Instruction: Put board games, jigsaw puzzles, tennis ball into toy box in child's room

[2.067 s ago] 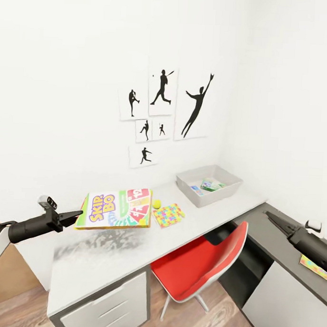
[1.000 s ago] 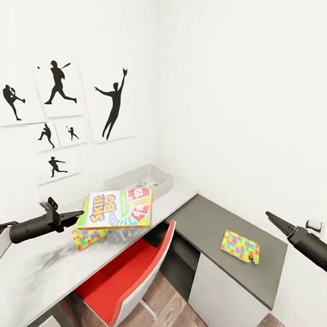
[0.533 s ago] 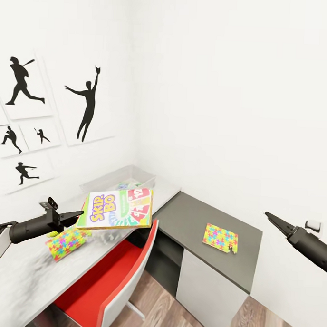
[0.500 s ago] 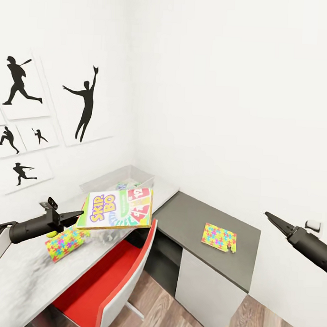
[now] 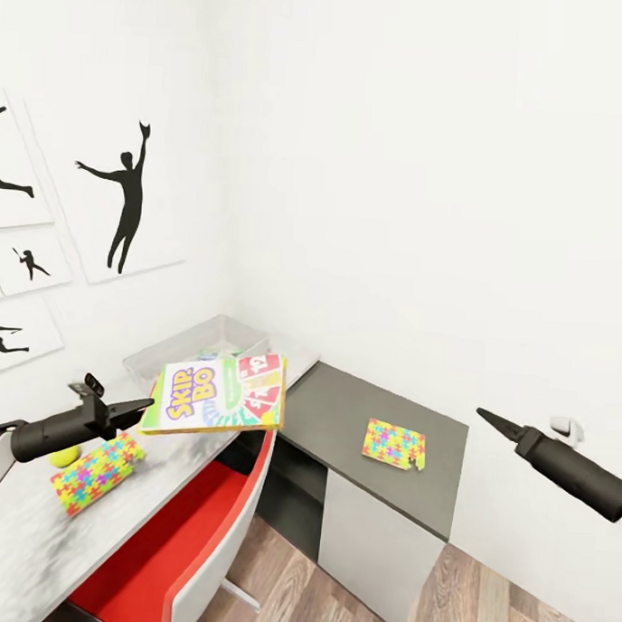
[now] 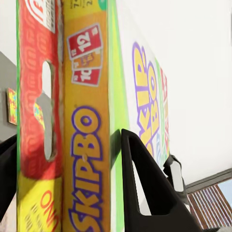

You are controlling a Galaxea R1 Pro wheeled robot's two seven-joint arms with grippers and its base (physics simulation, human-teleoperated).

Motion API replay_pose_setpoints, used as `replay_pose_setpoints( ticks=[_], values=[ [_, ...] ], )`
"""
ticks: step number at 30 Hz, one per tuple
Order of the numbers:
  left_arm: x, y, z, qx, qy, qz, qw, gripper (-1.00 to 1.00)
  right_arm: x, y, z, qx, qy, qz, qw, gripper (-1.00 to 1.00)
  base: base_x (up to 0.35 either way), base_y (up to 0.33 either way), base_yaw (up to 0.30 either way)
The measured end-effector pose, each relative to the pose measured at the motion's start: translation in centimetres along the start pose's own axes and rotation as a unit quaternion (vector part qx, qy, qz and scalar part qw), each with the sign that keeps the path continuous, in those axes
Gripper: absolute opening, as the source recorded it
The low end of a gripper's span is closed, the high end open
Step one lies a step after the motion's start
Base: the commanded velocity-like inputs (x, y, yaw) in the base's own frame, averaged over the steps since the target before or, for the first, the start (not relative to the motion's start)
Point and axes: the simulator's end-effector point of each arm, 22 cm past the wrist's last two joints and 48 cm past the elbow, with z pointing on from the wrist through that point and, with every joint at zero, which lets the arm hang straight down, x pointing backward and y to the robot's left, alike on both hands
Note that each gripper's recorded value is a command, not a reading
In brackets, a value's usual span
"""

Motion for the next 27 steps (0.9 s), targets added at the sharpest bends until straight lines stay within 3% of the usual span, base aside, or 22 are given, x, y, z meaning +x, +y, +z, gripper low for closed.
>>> replay_pose_setpoints(
  ticks=[4, 8, 13, 27],
  values=[
    [-1.7, -0.5, -1.6, -0.006, -0.021, 0.038, 0.999, -1.0, 2.7, 0.0, 2.0, 0.021, 0.044, -0.012, 0.9987, 1.0, 0.0, 0.0, -0.002],
    [-2.3, -1.6, -2.7, 0.001, -0.025, 0.066, 0.9975, -1.0, 3.5, 0.3, 2.6, 0.023, 0.053, -0.013, 0.9982, 1.0, 0.0, 0.0, 0.0],
    [-2.3, -1.8, -2.8, 0.005, -0.025, 0.071, 0.9972, -1.0, 3.6, 0.6, 2.7, 0.018, 0.053, -0.013, 0.9983, 1.0, 0.034, -0.03, 0.061],
    [-2.2, -1.6, -2.8, 0.004, -0.024, 0.069, 0.9973, -1.0, 4.3, 1.2, 3.2, 0.012, 0.063, -0.019, 0.9977, 1.0, 0.198, -0.073, 0.273]
  ],
)
